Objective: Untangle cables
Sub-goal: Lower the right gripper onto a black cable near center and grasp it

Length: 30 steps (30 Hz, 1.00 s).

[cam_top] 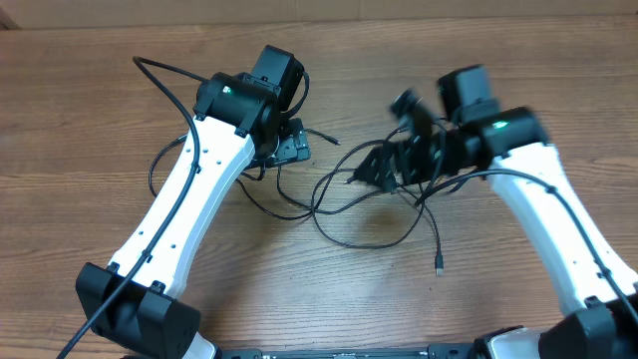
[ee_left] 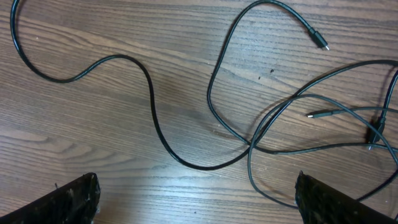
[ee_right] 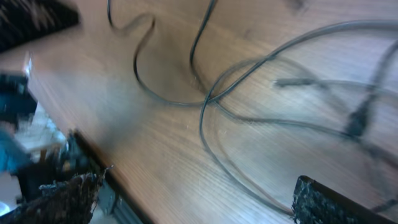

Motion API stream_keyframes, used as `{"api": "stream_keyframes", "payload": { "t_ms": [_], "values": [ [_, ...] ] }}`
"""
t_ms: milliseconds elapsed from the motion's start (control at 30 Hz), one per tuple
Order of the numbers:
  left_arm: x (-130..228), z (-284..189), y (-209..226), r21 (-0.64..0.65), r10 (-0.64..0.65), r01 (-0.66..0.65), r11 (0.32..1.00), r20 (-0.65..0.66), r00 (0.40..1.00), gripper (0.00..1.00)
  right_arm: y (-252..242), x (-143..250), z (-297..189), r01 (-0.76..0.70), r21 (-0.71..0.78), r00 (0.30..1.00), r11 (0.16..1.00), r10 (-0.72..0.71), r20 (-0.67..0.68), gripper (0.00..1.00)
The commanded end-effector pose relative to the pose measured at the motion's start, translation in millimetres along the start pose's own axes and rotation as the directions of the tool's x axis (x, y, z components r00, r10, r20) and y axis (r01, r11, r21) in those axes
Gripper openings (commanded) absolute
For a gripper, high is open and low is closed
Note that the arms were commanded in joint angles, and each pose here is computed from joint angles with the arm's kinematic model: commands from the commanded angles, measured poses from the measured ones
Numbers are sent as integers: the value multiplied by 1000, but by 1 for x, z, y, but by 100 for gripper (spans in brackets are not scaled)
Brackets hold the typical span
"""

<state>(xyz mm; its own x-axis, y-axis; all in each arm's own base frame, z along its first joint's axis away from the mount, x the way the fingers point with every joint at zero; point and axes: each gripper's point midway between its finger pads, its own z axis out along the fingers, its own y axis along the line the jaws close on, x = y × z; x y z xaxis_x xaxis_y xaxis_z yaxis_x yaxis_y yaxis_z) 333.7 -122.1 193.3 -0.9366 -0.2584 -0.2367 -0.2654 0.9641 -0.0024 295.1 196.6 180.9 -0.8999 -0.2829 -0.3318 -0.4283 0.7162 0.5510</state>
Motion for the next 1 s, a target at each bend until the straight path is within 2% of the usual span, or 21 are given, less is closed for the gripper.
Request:
{"api": "stream_keyframes", "payload": {
  "t_ms": [0, 133, 233, 433, 500, 567, 767, 967],
  "values": [
    [-1, 2, 0, 0, 9, -9, 1000, -6, 1000, 100, 12, 32, 34, 29, -44, 995, 999, -33, -98, 100],
    [-1, 2, 0, 0, 9, -9, 1000, -6, 1000, 100, 19, 65, 69, 67, -72, 982, 995, -79, -169, 100],
    [-1, 2, 0, 0, 9, -9, 1000, -6, 1000, 100, 13, 81, 97, 52, -17, 984, 999, -54, -171, 100],
    [-1, 2, 0, 0, 9, -9, 1000, -6, 1000, 100, 10, 86, 119, 91, 65, 986, 994, -81, -143, 100],
    [-1, 2, 0, 0, 9, -9, 1000, -6, 1000, 100, -1, 86, 122, 125, 149, 985, 981, -104, -139, 100],
    [-1, 2, 0, 0, 9, -9, 1000, -6, 1000, 100, -4, 89, 128, 149, 173, 980, 974, -122, -155, 100],
    [-1, 2, 0, 0, 9, -9, 1000, -6, 1000, 100, -14, 95, 149, 146, 176, 975, 973, -112, -193, 100],
    [-1, 2, 0, 0, 9, -9, 1000, -6, 1000, 100, -24, 107, 162, 129, 183, 966, 975, -81, -247, 89]
  ]
}}
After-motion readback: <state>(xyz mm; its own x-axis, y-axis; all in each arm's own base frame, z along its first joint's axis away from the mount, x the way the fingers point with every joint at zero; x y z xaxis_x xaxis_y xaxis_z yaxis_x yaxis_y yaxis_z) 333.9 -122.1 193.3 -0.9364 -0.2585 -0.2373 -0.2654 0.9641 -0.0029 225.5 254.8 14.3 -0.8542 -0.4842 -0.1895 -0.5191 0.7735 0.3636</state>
